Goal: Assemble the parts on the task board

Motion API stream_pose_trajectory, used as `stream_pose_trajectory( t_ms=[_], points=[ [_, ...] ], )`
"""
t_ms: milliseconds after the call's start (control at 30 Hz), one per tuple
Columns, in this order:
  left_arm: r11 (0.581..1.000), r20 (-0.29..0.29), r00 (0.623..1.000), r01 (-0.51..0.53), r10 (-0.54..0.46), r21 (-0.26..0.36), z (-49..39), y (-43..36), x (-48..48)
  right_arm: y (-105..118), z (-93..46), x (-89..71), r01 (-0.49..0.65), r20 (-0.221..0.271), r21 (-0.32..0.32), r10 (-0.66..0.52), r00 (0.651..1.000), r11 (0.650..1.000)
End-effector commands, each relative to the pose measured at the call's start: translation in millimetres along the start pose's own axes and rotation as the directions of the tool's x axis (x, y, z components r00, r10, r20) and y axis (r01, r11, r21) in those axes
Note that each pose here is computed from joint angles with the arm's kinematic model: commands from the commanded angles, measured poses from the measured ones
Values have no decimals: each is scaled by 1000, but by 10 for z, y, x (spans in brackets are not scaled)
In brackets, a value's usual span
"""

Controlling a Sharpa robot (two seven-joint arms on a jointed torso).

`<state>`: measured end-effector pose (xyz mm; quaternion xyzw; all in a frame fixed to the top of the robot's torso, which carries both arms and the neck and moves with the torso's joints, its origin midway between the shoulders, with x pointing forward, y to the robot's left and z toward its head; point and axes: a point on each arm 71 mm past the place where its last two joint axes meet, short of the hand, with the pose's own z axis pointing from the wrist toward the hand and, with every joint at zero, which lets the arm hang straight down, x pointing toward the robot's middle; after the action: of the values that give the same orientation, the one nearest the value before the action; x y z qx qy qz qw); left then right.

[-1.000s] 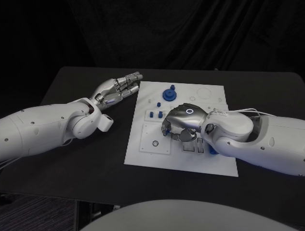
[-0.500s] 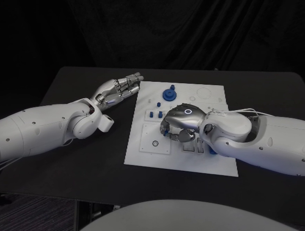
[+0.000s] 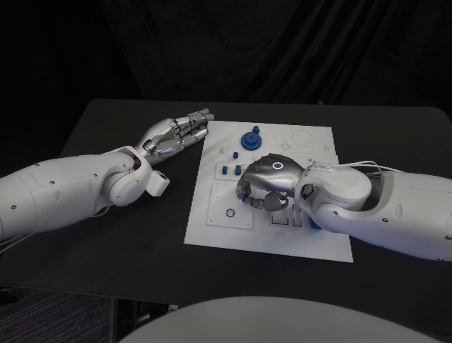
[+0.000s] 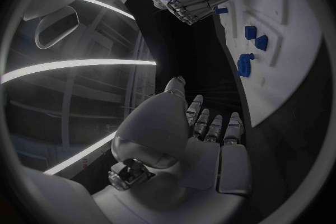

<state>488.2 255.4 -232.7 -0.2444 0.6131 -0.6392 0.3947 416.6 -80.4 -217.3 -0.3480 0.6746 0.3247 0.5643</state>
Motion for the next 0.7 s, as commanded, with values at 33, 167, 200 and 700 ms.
stream_pose_trajectory(
  t_ms=[33, 167, 200, 700],
  points=[
    [1000, -16, 1000, 16, -16, 13, 2, 0, 25, -2, 5, 16, 7, -13, 14, -6, 1000, 1000],
    [1000, -18, 1000, 18, -18, 11, 1, 5, 29, -4, 6, 27, 8, -26, 18, -7, 1000, 1000],
    [1000, -19, 1000, 19, -18, 11, 1, 6, 30, -5, 6, 29, 8, -29, 18, -7, 1000, 1000],
    [1000, -24, 999, 24, -23, 5, -3, 17, 34, -5, 3, 56, 10, -65, 23, -8, 998, 1000]
  ],
)
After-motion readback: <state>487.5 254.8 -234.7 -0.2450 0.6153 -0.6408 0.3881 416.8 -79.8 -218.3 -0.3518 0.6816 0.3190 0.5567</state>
